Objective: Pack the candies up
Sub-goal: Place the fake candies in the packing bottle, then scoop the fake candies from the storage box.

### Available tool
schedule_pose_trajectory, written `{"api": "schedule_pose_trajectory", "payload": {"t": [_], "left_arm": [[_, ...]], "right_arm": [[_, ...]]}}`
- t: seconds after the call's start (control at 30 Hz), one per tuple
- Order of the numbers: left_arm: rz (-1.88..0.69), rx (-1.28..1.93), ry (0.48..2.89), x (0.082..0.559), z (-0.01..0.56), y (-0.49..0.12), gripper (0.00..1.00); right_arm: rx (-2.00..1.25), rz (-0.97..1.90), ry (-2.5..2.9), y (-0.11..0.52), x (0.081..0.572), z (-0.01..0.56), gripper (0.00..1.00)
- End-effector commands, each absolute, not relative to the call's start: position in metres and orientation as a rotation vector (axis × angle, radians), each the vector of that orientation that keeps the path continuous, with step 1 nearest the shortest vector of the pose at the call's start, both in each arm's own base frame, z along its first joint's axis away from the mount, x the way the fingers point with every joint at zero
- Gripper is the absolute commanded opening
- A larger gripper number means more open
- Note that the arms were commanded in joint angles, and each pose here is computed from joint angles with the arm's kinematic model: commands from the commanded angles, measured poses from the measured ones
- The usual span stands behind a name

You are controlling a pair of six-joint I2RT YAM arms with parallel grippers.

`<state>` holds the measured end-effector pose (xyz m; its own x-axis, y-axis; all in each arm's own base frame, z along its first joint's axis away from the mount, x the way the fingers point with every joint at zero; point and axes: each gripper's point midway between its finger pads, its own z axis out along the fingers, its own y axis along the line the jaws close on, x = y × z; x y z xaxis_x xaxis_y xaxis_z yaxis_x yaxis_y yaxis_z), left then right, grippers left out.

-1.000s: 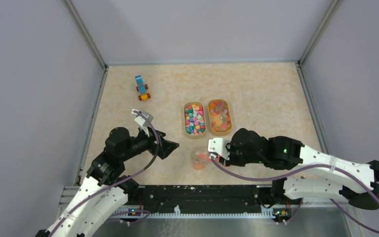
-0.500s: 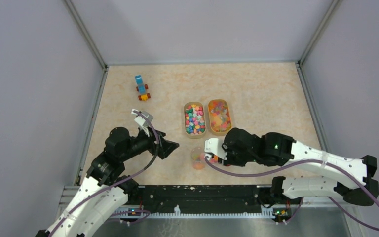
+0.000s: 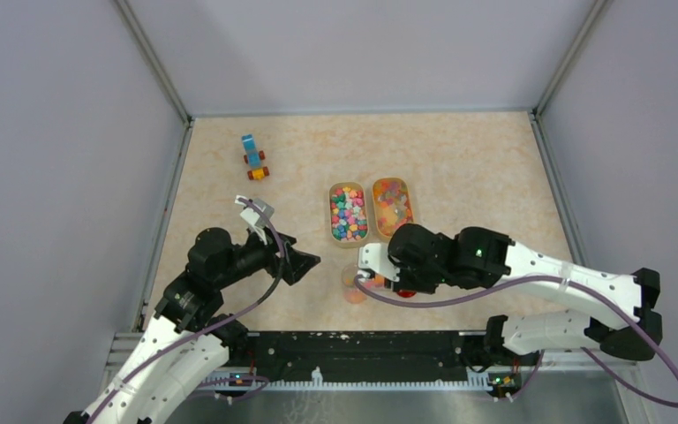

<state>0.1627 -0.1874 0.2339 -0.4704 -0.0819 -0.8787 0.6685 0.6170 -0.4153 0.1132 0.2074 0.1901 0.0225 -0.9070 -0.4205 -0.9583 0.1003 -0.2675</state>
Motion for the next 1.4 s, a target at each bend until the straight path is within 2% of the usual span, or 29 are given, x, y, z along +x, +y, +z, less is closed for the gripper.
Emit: {"api": "schedule_pose_trajectory", "payload": {"t": [0.0, 0.83, 1.1, 1.37], "left_arm": [[-0.961, 0.478, 1.81, 0.164, 0.244, -0.188, 0.99], [-0.962, 0.479, 1.806, 0.163, 0.245, -0.188, 0.99], [-0.964, 0.48, 1.801, 0.162, 0.246, -0.188, 0.99], [-0.965, 0.481, 1.798, 0.162, 0.246, -0.188, 0.99]], "right_arm": [[-1.763, 0.122, 1.885, 0.212, 0.121, 0.211, 0.0], [-1.841, -0.13, 1.942, 0.219, 0.127, 0.226, 0.0], [-1.643, -0.146, 1.978, 0.227, 0.146, 0.248, 0.0], [-1.296, -0.087, 2.205, 0.215, 0.189, 0.246, 0.0]]}}
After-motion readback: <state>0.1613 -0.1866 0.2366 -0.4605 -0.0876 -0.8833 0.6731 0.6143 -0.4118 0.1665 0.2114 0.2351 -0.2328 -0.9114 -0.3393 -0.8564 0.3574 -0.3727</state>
